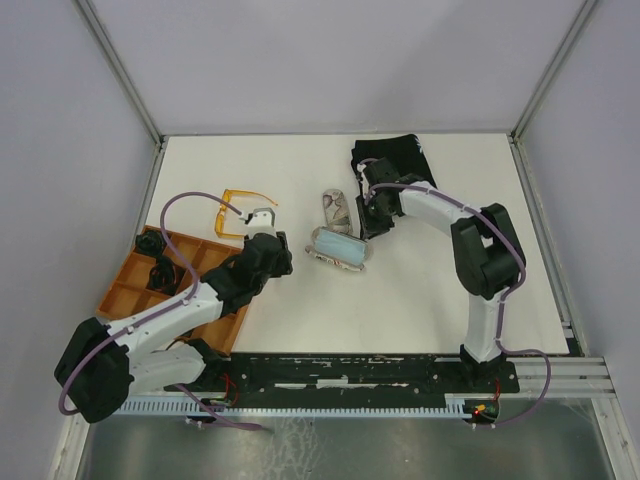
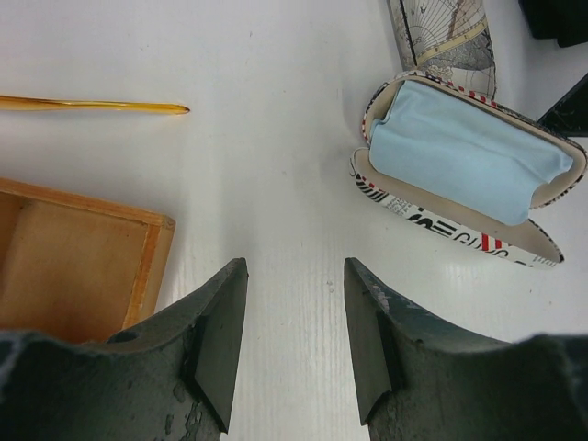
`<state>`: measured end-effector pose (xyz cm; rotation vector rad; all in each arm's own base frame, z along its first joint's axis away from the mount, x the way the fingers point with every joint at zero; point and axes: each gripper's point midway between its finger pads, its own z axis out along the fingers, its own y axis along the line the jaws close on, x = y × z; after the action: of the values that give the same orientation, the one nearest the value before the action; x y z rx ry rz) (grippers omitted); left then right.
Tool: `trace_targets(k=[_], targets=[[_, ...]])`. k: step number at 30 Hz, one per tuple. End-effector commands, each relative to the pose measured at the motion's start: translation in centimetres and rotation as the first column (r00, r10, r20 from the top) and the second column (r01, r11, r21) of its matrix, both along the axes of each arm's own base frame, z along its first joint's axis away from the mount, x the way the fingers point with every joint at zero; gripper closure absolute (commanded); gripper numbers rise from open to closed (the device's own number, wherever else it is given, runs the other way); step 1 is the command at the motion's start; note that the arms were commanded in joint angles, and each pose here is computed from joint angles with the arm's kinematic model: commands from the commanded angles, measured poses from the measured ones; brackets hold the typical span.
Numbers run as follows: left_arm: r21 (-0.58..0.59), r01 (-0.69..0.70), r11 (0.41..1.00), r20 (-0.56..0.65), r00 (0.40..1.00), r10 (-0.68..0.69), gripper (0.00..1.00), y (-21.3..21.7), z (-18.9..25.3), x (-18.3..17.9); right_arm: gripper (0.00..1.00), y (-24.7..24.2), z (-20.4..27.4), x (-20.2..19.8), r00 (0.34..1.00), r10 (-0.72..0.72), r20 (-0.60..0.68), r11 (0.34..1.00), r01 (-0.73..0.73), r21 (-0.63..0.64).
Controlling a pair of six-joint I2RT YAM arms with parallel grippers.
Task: Organize the sunglasses
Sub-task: Adjust the sunglasses case at the center of the board.
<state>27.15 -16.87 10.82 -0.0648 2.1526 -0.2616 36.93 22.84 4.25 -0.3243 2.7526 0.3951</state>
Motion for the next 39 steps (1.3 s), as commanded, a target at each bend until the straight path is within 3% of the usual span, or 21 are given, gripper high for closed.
trace_targets(k=[1,16,24,29,39], targets=[[-0.041,-0.048,0.998,0.03,0.998,0.05,0.46,0.4,1.3,0.4,0.69,0.8,3.1,-0.6,0.999,0.013,0.052,0.996,-0.017,0.085],[-0.011,-0.082,0.997,0.034,0.996,0.083,0.46,0.9,2.0,1.3,0.7,1.6,3.1,-6.1,0.999,0.046,0.015,0.985,-0.048,0.166],[-0.004,-0.212,0.977,0.056,0.976,0.212,0.44,3.0,4.2,4.8,0.68,1.6,4.2,-7.3,0.998,0.037,0.047,0.98,-0.046,0.193],[-0.003,-0.381,0.925,0.055,0.923,0.38,0.42,6.5,5.0,8.8,0.66,-0.7,5.0,-8.0,0.992,-0.046,0.118,0.988,0.028,0.152],[0.011,-0.691,0.722,-0.078,0.72,0.69,0.38,10.6,1.2,11.9,0.64,-3.7,6.2,-9.5,0.967,-0.147,0.206,0.983,0.119,0.141]])
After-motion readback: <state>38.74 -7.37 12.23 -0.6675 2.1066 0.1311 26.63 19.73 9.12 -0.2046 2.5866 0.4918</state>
